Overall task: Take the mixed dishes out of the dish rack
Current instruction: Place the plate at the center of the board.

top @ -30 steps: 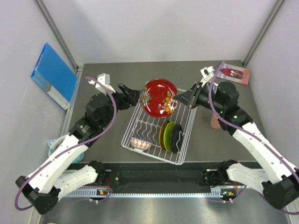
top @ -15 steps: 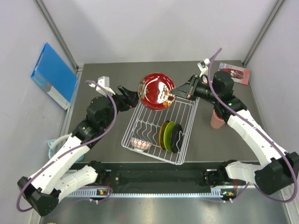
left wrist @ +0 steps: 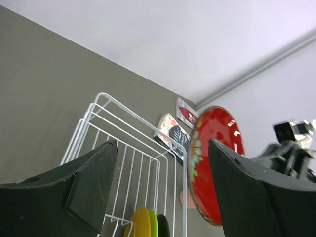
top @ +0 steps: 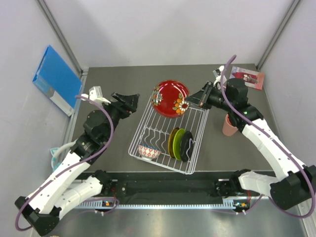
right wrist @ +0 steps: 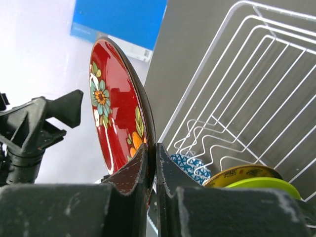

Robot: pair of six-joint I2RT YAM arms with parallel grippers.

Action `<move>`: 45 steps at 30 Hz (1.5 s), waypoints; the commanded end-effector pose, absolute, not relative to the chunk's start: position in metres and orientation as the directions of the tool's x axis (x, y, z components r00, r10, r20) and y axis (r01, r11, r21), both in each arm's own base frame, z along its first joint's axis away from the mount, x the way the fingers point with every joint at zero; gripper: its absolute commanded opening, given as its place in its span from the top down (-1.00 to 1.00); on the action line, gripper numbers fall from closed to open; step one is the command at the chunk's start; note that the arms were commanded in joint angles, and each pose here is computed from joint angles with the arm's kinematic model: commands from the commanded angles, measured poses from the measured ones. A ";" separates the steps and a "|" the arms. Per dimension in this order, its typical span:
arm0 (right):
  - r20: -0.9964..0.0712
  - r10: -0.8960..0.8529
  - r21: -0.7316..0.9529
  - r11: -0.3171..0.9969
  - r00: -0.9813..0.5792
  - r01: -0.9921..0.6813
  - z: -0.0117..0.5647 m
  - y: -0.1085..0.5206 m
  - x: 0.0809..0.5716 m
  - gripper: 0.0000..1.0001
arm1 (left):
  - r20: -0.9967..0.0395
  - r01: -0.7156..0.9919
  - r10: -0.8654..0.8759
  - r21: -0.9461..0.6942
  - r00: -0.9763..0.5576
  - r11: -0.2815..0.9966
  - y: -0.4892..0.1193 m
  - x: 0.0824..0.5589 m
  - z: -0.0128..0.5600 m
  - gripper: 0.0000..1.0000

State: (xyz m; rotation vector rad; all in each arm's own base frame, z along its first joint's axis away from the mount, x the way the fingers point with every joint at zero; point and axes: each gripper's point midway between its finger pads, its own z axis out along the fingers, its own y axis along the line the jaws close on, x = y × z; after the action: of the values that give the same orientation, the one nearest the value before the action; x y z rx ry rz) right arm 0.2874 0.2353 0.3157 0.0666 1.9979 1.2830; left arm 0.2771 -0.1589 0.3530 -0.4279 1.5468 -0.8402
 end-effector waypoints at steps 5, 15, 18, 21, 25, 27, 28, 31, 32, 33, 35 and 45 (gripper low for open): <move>-0.574 0.412 0.813 0.391 -0.708 -0.432 0.342 0.250 0.294 1.00 | -0.707 0.398 -0.600 -0.707 -0.374 0.585 -0.226 0.275 0.346 -0.57; -0.580 0.373 0.812 0.342 -0.724 -0.474 0.347 0.255 0.283 1.00 | -0.681 0.442 -0.560 -0.732 -0.472 0.518 -0.252 0.271 0.328 -0.53; -0.576 0.363 0.813 0.343 -0.732 -0.470 0.344 0.256 0.282 1.00 | -0.681 0.441 -0.565 -0.732 -0.466 0.519 -0.252 0.273 0.329 -0.49; -0.586 0.346 0.806 0.346 -0.733 -0.481 0.341 0.257 0.281 1.00 | -0.682 0.443 -0.569 -0.731 -0.459 0.519 -0.251 0.273 0.331 -0.43; -0.576 0.309 0.803 0.388 -0.756 -0.453 0.323 0.259 0.279 1.00 | -0.683 0.444 -0.565 -0.730 -0.463 0.519 -0.253 0.275 0.330 -0.06; -0.588 0.303 0.791 0.406 -0.750 -0.457 0.320 0.258 0.280 1.00 | -0.686 0.451 -0.560 -0.728 -0.466 0.516 -0.254 0.274 0.330 0.50; -0.584 0.298 0.791 0.419 -0.755 -0.447 0.316 0.258 0.278 1.00 | -0.687 0.452 -0.557 -0.727 -0.467 0.517 -0.255 0.274 0.330 0.66; -0.597 0.286 0.776 0.441 -0.749 -0.450 0.313 0.259 0.278 1.00 | -0.695 0.447 -0.546 -0.719 -0.468 0.532 -0.255 0.276 0.327 1.00; -0.600 0.282 0.774 0.442 -0.748 -0.454 0.315 0.259 0.277 1.00 | -0.699 0.449 -0.542 -0.715 -0.466 0.536 -0.255 0.276 0.326 1.00; -0.613 0.273 0.761 0.458 -0.742 -0.460 0.312 0.260 0.278 1.00 | -0.701 0.452 -0.538 -0.713 -0.468 0.536 -0.255 0.276 0.326 1.00; -0.624 0.259 0.746 0.481 -0.738 -0.462 0.311 0.260 0.277 1.00 | -0.705 0.456 -0.532 -0.709 -0.468 0.538 -0.256 0.276 0.326 1.00; -0.735 0.353 0.657 0.584 -0.579 -0.477 0.341 0.232 0.279 -0.99 | -0.741 0.224 -0.607 -0.668 -0.286 0.710 -0.197 0.316 0.353 1.00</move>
State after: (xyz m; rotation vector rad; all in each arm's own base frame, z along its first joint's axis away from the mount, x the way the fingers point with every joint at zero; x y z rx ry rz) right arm 0.2780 0.2474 0.2894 -0.0964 2.0654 1.1996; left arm 0.2907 -0.2246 0.2826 -0.2065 1.8646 -0.9086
